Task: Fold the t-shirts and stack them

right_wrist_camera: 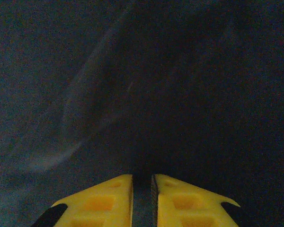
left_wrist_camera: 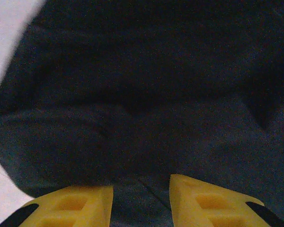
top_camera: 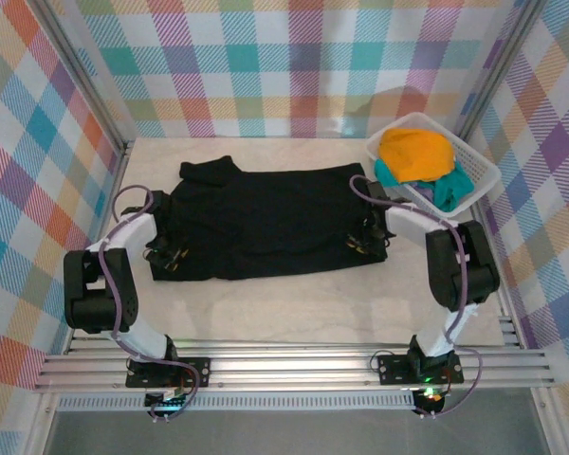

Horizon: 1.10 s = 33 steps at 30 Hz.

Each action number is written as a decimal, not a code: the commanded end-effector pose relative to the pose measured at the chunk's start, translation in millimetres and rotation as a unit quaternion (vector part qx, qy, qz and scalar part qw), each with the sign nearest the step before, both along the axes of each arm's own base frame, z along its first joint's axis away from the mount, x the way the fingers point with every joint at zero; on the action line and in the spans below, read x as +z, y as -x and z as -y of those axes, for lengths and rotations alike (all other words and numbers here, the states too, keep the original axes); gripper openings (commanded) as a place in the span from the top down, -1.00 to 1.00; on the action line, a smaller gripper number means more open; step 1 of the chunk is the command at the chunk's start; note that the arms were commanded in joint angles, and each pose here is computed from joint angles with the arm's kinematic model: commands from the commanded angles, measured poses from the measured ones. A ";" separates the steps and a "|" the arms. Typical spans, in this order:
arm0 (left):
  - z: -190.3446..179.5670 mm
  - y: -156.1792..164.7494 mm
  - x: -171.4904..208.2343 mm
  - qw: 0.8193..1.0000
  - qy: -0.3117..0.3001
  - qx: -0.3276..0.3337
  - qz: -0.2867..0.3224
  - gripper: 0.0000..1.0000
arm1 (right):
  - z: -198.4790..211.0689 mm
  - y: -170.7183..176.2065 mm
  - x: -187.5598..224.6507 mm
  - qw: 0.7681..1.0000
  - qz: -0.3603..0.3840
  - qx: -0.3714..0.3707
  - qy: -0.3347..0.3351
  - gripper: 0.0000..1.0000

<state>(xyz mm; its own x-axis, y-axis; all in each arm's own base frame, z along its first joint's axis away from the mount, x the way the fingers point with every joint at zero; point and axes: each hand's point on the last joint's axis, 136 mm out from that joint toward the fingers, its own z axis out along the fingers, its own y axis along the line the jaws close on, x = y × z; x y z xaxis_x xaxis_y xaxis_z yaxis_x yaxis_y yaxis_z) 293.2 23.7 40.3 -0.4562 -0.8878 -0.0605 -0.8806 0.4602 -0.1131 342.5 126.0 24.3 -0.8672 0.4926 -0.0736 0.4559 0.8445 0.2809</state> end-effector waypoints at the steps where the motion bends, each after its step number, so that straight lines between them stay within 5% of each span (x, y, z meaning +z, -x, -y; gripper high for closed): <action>1: -22.4 18.9 -18.6 0.997 0.002 0.065 -0.032 0.27 | 32.6 10.2 -11.6 0.997 -0.047 -0.036 0.042 0.64; 9: -36.0 15.0 -7.8 0.996 0.012 0.083 -0.011 0.26 | 50.1 32.7 -3.5 0.995 -0.039 -0.069 0.054 0.61; 16: -16.1 -6.3 52.1 0.997 -0.008 0.028 0.074 0.19 | 50.0 4.4 60.4 0.994 0.069 -0.061 0.059 0.37; 23: 31.2 -13.5 60.8 0.991 0.056 -0.013 0.121 0.17 | 42.3 -13.8 43.7 0.990 0.071 -0.119 0.012 0.36; 33: 33.8 -10.0 36.5 0.994 0.052 -0.028 0.091 0.21 | 45.2 -32.6 19.6 0.986 0.026 -0.165 0.013 0.43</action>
